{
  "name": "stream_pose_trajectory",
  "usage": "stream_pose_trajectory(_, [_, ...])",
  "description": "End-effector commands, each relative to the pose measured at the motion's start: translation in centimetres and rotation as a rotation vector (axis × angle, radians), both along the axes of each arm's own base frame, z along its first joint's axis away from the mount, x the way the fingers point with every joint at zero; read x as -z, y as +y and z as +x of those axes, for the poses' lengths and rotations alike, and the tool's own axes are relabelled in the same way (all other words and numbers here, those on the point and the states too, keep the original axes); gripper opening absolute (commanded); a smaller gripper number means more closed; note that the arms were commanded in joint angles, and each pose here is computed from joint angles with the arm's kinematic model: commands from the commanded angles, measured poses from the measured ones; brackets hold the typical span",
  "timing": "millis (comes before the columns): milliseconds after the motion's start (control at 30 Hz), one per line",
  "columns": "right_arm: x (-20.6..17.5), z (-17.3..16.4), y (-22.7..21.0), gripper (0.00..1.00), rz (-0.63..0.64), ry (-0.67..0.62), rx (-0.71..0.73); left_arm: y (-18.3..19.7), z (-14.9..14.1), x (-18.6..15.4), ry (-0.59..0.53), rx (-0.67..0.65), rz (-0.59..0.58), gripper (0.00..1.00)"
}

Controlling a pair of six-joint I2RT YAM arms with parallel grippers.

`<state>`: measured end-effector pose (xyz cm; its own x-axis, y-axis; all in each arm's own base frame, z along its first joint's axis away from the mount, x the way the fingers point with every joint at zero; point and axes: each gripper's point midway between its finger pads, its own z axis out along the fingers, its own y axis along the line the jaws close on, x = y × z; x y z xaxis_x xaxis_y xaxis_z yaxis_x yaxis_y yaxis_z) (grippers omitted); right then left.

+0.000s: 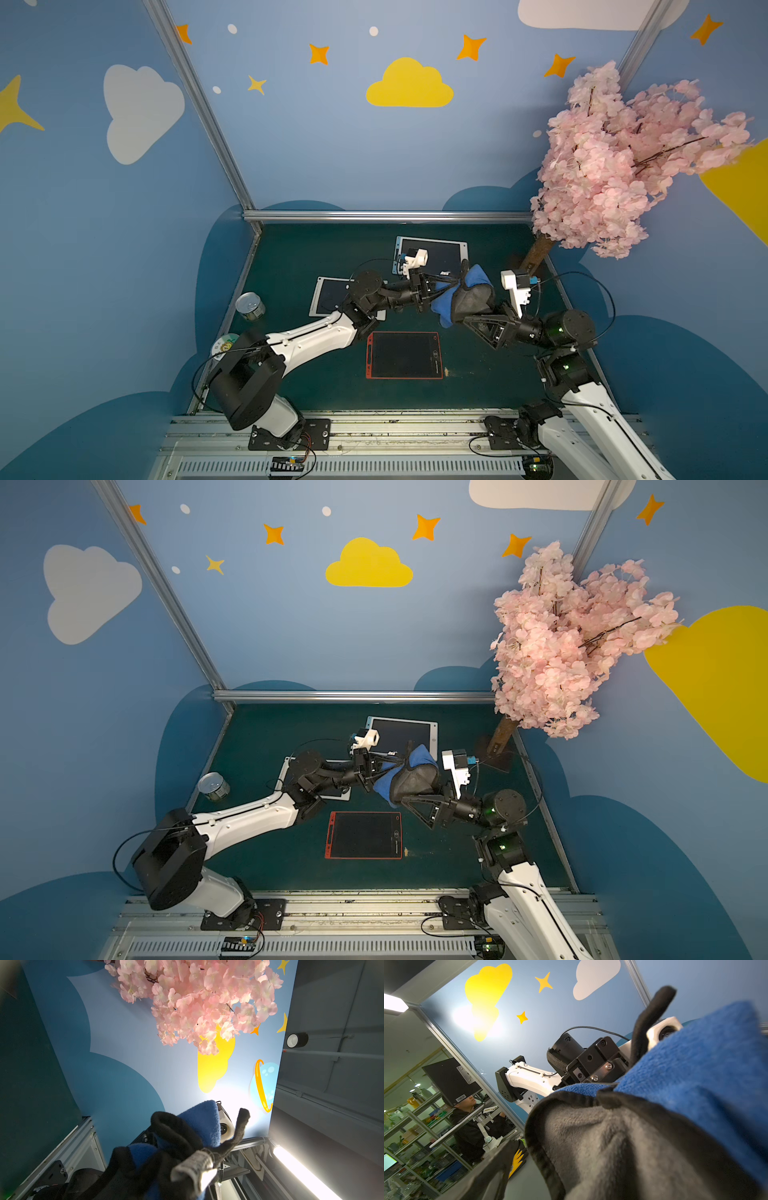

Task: Wipe the drawing tablet
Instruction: Adjust the cleaning item.

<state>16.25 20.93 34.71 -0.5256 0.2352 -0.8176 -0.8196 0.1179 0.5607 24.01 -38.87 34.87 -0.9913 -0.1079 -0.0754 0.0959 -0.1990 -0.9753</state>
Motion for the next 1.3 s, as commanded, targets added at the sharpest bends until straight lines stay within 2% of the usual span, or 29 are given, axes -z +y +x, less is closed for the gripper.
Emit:
stream_pose_trajectory(0, [-0.3,1.2,-0.4,0.97,-0.042,0.050,0.088,0.2,-1.1,0.5,-0.092,0.005,0.105,0.03])
stream_pose_trajectory(200, [-0.2,2.3,-0.2,0.97,-0.047,0.098,0.123,0.5,-3.1,-0.7,-0.231,-0.003,0.219,0.03])
stream_pose_trajectory(500, [-0.2,2.6,0.4,0.92,-0.045,0.115,0.107,-0.4,-4.0,-0.9,-0.229,0.036,0.181,0.03])
stream_pose_trajectory(600, [-0.5,2.4,0.6,0.78,-0.039,0.113,0.090,-0.4,-3.9,-0.8,-0.236,0.031,0.192,0.03])
stream_pose_trajectory(733, [-0.1,2.5,0.9,0.39,-0.045,0.132,0.075,-0.1,-3.8,-0.7,-0.243,0.021,0.203,0.04])
stream_pose_trajectory(767, [0.0,2.5,0.9,0.26,-0.048,0.137,0.076,0.0,-3.7,-0.6,-0.244,0.017,0.206,0.08])
stream_pose_trajectory(833, [0.2,2.5,0.8,0.04,-0.055,0.139,0.081,0.5,-3.4,-0.5,-0.244,0.000,0.208,0.24])
stream_pose_trajectory(867, [0.3,2.6,0.8,0.00,-0.064,0.133,0.087,0.8,-3.2,-0.6,-0.247,-0.011,0.205,0.30])
stream_pose_trajectory(933, [1.5,2.8,0.5,0.00,-0.103,0.145,0.118,1.7,-2.7,-0.5,-0.255,-0.035,0.219,0.47])
stream_pose_trajectory(1000, [1.4,2.8,-0.2,0.00,-0.159,0.124,0.173,3.2,-2.1,-0.3,-0.282,-0.074,0.264,0.53])
stream_pose_trajectory(1100, [3.3,3.4,-1.8,0.00,-0.293,0.138,0.294,6.6,-1.1,0.3,-0.352,-0.184,0.375,0.53])
stream_pose_trajectory(1200, [4.9,4.1,-3.7,0.00,-0.405,0.146,0.415,10.0,-0.6,2.3,-0.415,-0.289,0.558,0.54])
stream_pose_trajectory(1267, [6.3,4.1,-4.2,0.00,-0.484,0.160,0.432,11.7,-0.6,4.8,-0.444,-0.305,0.714,0.53])
